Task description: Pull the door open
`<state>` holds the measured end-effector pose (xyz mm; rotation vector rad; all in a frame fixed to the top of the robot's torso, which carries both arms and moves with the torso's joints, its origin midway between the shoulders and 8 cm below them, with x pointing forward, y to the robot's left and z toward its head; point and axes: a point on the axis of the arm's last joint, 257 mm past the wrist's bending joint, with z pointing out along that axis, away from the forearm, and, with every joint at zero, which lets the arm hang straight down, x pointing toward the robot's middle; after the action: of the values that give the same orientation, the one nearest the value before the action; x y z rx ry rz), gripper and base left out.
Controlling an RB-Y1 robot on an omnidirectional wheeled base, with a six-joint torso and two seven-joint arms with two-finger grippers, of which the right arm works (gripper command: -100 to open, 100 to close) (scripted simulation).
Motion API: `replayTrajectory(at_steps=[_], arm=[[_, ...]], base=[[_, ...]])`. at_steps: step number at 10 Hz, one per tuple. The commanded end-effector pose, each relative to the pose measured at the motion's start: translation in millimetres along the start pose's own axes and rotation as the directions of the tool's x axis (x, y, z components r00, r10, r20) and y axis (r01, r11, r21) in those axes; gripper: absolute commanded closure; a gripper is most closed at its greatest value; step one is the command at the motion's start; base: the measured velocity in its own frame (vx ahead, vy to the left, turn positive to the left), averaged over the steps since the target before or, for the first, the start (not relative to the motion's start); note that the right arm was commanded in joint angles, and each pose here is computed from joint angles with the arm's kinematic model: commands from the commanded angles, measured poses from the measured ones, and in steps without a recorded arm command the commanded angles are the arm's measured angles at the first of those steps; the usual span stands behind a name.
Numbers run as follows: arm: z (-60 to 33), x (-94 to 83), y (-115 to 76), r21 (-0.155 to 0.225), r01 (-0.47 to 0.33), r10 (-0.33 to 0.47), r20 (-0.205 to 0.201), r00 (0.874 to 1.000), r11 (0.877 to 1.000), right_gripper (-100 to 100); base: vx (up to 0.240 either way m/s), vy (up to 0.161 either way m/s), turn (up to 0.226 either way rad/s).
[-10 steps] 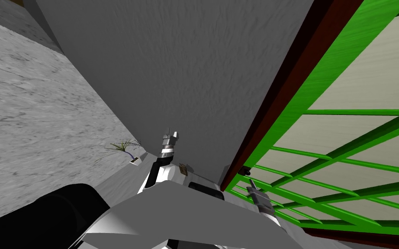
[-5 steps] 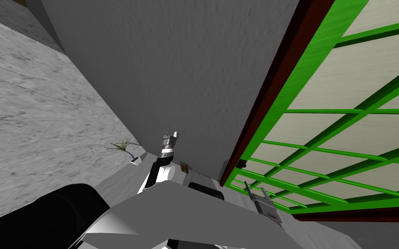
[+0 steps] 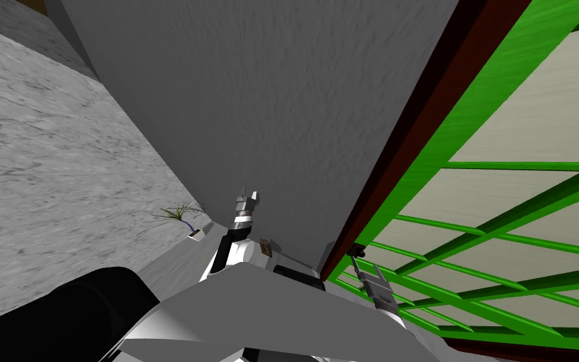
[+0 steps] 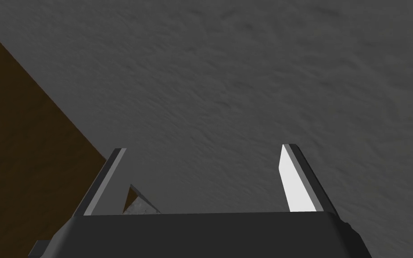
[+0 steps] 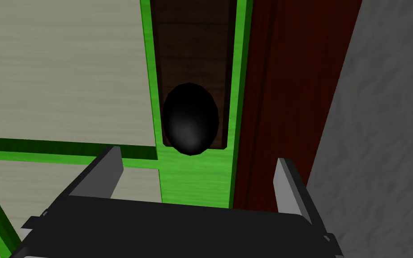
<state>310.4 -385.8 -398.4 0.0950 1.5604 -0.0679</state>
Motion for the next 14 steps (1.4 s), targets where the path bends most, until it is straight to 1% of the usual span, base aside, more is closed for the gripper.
replayTrajectory(at_steps=[1, 2, 3, 8, 9, 11, 14], arm=[[11.1, 1.8, 2.6, 0.010, -0.002, 0.002, -0.001, 1.000, 1.000, -100], [7.3, 0.6, 2.6, 0.006, -0.003, 0.003, 0.000, 1.000, 1.000, -100], [7.3, 0.6, 2.6, 0.006, -0.003, 0.003, 0.000, 1.000, 1.000, 100], [7.3, 0.6, 2.6, 0.006, -0.003, 0.003, 0.000, 1.000, 1.000, 100], [5.7, -0.2, 0.1, 0.011, -0.044, 0.044, 0.002, 0.999, 0.999, 100], [4.6, -0.6, -0.6, 0.013, -0.076, 0.076, 0.004, 0.997, 0.997, 100], [1.7, -1.5, -2.3, 0.018, -0.156, 0.156, 0.010, 0.988, 0.988, 100]], base=[[0.191, -0.106, 0.035], [0.060, -0.047, -0.014], [-0.025, 0.026, 0.009], [-0.008, 0.003, 0.000], [-0.012, -0.003, 0.049], [-0.018, -0.008, 0.040], [-0.021, -0.008, 0.048]])
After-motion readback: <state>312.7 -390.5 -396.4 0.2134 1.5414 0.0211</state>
